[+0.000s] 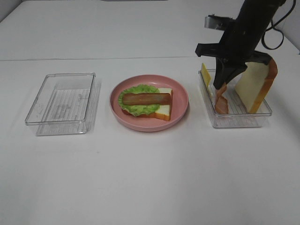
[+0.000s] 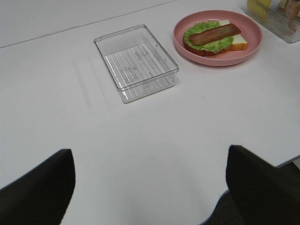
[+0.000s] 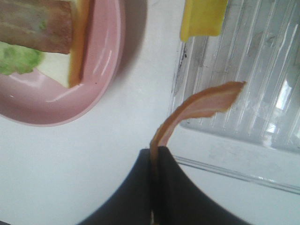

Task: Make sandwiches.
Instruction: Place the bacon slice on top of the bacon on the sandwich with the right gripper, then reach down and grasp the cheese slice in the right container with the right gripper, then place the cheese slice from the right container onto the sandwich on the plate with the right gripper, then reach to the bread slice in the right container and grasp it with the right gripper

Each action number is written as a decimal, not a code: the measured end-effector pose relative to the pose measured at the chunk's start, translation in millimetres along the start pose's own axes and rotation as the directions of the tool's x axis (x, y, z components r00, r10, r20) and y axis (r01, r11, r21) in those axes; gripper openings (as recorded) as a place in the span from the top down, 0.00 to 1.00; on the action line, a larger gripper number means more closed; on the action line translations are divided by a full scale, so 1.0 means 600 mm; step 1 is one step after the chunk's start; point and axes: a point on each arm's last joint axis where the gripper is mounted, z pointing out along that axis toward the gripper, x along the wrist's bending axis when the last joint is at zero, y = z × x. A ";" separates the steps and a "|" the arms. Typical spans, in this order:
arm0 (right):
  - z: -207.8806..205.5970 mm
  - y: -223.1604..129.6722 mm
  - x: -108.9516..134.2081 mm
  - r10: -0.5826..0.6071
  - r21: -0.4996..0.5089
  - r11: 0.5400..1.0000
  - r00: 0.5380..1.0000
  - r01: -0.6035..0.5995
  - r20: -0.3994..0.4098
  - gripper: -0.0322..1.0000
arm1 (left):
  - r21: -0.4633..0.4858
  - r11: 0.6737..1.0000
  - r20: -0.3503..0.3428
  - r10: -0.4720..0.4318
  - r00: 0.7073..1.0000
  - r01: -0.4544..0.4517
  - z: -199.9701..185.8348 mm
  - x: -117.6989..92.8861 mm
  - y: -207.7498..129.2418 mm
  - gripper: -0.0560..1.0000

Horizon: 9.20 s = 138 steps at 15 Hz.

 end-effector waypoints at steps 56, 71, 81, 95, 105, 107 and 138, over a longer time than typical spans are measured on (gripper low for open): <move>-0.055 0.034 0.104 -0.095 -0.176 0.979 0.994 0.102 0.048 0.24 | 0.000 1.000 0.000 0.000 1.000 0.000 0.000 0.000 0.000 0.16; 0.057 0.094 0.055 -0.085 -0.232 0.962 0.966 0.143 0.243 0.42 | 0.000 1.000 0.000 0.000 1.000 0.000 0.000 0.000 0.000 0.16; 0.088 0.099 0.041 -0.077 -0.214 0.966 0.955 0.142 0.287 0.58 | 0.000 1.000 0.000 0.000 1.000 0.000 0.000 0.000 0.000 0.16; 0.031 0.102 0.055 -0.071 -0.247 0.958 0.955 0.146 0.288 0.97 | 0.000 1.000 0.000 0.000 1.000 0.000 0.000 0.000 0.000 0.16; -0.067 0.063 0.142 -0.168 -0.284 0.951 0.975 0.121 -0.146 0.97 | 0.000 1.000 0.000 0.000 1.000 0.000 0.000 0.000 0.000 0.16; -0.048 0.065 0.159 -0.162 -0.255 0.963 0.939 0.084 -0.302 0.97 | 0.000 1.000 0.000 0.000 1.000 0.000 0.000 0.000 0.000 0.16; -0.008 0.126 0.132 -0.131 -0.272 0.957 0.986 0.098 -0.108 0.23 | 0.000 1.000 0.000 0.000 1.000 0.000 0.000 0.000 0.000 0.16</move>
